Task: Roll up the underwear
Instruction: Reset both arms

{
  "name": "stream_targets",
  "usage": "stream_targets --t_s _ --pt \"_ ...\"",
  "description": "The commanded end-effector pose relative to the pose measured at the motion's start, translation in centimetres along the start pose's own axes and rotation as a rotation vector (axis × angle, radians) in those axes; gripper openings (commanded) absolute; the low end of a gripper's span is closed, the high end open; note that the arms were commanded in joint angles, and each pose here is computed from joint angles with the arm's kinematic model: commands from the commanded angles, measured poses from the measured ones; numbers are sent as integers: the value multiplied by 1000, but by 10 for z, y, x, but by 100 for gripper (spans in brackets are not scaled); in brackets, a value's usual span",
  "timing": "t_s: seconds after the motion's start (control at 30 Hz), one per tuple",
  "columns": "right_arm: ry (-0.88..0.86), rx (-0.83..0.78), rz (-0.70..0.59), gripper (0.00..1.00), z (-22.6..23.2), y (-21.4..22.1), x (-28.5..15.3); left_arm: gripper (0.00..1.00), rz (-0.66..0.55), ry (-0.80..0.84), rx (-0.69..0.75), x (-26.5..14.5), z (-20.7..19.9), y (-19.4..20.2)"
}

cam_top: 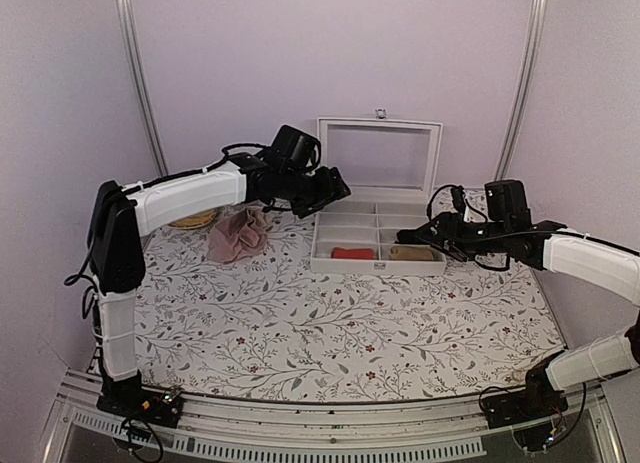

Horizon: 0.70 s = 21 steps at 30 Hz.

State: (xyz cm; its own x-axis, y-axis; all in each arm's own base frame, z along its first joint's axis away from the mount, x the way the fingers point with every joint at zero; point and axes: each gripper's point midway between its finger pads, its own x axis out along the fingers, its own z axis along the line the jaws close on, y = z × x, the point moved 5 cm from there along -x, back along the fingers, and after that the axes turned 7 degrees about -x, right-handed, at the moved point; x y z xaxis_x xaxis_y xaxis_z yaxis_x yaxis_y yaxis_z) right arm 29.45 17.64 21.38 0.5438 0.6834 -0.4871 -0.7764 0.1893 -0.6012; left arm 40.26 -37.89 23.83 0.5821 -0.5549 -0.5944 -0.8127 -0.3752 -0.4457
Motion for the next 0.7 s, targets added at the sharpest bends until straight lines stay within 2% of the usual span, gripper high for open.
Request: stream_targets --t_s 0.0,0.07,0.17,0.2,0.23,0.67 --pt "39 11 -8 73 -3 -6 2 87 -93 -75 125 -23 29 -25" --pt "41 29 -11 78 -4 -7 2 98 -119 -79 147 -36 37 -32" --pt "55 44 -24 90 -4 -8 0 100 -132 -87 179 -45 50 -36" --pt "56 45 -31 98 -4 -9 -1 100 -135 -93 191 -46 52 -37" --pt "58 42 -40 100 -3 -10 -2 100 -136 -100 203 -47 55 -38" --pt "127 14 -113 100 0 -24 -20 100 -131 -81 235 -48 56 -38"
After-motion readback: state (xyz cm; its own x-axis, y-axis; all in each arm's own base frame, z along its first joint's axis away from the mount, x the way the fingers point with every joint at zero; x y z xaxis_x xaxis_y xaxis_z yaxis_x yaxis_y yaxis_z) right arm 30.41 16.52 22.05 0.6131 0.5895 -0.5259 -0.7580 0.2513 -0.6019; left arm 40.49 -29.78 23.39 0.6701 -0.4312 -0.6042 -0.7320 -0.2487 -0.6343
